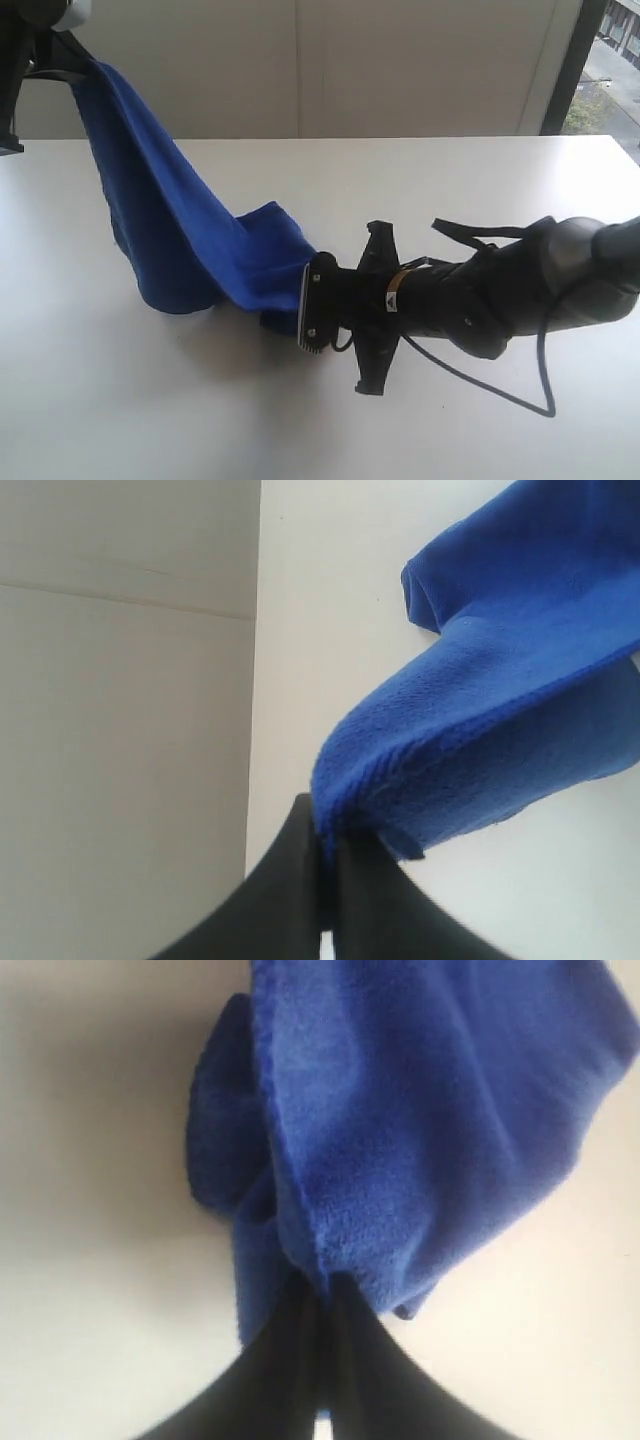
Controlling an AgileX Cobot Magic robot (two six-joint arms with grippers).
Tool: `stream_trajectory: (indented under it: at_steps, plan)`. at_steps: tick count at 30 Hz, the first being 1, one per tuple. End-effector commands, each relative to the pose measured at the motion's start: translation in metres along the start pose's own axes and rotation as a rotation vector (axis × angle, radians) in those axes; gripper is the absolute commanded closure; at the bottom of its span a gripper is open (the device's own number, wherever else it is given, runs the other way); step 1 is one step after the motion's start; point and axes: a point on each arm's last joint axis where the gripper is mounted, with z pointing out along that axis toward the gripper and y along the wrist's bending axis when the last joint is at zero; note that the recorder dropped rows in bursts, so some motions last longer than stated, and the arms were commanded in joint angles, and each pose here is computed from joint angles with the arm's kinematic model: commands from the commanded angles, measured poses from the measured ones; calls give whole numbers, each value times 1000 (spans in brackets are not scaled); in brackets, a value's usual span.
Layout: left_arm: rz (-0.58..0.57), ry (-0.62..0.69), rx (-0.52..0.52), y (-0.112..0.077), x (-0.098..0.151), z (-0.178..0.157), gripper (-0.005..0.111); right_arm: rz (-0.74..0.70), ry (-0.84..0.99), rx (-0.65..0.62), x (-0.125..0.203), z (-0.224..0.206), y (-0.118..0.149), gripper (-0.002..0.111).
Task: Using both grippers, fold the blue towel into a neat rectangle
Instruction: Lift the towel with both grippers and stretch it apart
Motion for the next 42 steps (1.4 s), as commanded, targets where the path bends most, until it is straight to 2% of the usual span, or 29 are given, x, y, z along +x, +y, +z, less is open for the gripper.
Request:
stream_trajectory:
  at_steps: [1,7,12,17,21,24,35,40,42]
  plan:
    - [-18,28,-9,0,3,-4,107,-50,-42,93,-11,-32,-25,108]
    - [-65,45,-8,0,5,-4,107,-10,-21,193,-7,-91,-58,108]
    - [-97,51,19,-3,5,-4,107,33,-17,338,2,-154,-83,108]
    - [-155,41,39,-5,3,-8,107,-5,-38,478,0,-206,-92,108]
    - [-204,14,31,-7,-1,-26,107,-109,-4,525,-2,-237,-88,108]
    - [-210,4,82,-16,-4,-43,107,-133,55,500,3,-252,-82,108]
    - [-264,-17,501,-55,-12,-69,107,-91,170,457,15,-303,-55,108]
    - [-396,19,511,-57,-11,-67,107,-66,210,435,22,-328,-37,108]
    - [-404,27,524,-60,-10,-65,107,-55,233,405,25,-332,-31,108]
